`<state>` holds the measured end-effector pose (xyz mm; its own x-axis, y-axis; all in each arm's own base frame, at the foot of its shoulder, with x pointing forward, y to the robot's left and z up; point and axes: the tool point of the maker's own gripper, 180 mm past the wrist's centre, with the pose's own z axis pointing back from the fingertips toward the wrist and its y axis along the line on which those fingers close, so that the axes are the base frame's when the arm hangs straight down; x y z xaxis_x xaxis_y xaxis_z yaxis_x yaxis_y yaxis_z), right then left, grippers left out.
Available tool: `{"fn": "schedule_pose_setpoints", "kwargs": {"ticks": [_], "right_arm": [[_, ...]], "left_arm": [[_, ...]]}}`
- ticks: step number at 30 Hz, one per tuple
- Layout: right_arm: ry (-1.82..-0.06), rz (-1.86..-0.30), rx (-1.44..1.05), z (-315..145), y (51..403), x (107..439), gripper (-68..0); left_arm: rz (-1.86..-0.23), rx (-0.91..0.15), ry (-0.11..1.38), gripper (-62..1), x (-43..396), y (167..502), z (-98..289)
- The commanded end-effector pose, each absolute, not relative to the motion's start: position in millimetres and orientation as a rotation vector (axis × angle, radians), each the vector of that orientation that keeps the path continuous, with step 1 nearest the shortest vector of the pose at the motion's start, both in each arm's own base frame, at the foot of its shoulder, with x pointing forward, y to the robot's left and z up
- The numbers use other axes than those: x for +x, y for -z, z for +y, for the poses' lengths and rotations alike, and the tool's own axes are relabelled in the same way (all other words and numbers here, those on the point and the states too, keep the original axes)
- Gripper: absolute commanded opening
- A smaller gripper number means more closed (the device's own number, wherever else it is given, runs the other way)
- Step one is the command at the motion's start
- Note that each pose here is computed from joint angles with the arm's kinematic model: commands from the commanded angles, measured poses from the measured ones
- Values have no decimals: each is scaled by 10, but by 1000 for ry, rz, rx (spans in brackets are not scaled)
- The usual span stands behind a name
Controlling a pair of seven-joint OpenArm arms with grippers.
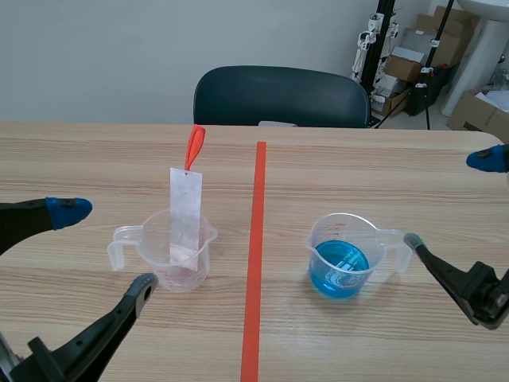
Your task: Do the redox reaction experiment. return to the home posture
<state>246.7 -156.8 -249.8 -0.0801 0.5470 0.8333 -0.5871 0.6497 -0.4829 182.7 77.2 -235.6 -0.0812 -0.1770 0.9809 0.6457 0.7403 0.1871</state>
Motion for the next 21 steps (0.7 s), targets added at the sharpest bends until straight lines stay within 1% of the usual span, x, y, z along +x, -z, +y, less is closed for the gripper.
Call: {"fn": "schedule_pose_setpoints", "kwargs": {"ticks": [1, 5, 9, 12, 13, 18, 21], "right_arm": [[-940, -1446, 66, -1494, 2311, 2489, 4], [-925, -1453, 101, -1364, 2245, 2486, 4], [-936, -1566, 187, -1222, 2075, 2363, 4], [-962, -1621, 237, -1139, 2002, 2262, 4], [-961, -1621, 249, -1117, 2001, 2247, 4], [-970, -1530, 247, -979, 2189, 2220, 4], [-955, -1542, 184, -947, 2196, 2274, 4]], "left_arm": [[-1526, -422, 714, -54, 1809, 2301, 729], [-1519, -420, 728, -54, 1807, 2310, 735], [-1520, -398, 747, -54, 1822, 2312, 766], [-1499, -392, 778, -54, 1819, 2342, 778], [-1498, -387, 785, -54, 1823, 2342, 786], [-1509, -345, 809, -54, 1867, 2327, 839], [-1511, -341, 816, -54, 1872, 2324, 843]]}}
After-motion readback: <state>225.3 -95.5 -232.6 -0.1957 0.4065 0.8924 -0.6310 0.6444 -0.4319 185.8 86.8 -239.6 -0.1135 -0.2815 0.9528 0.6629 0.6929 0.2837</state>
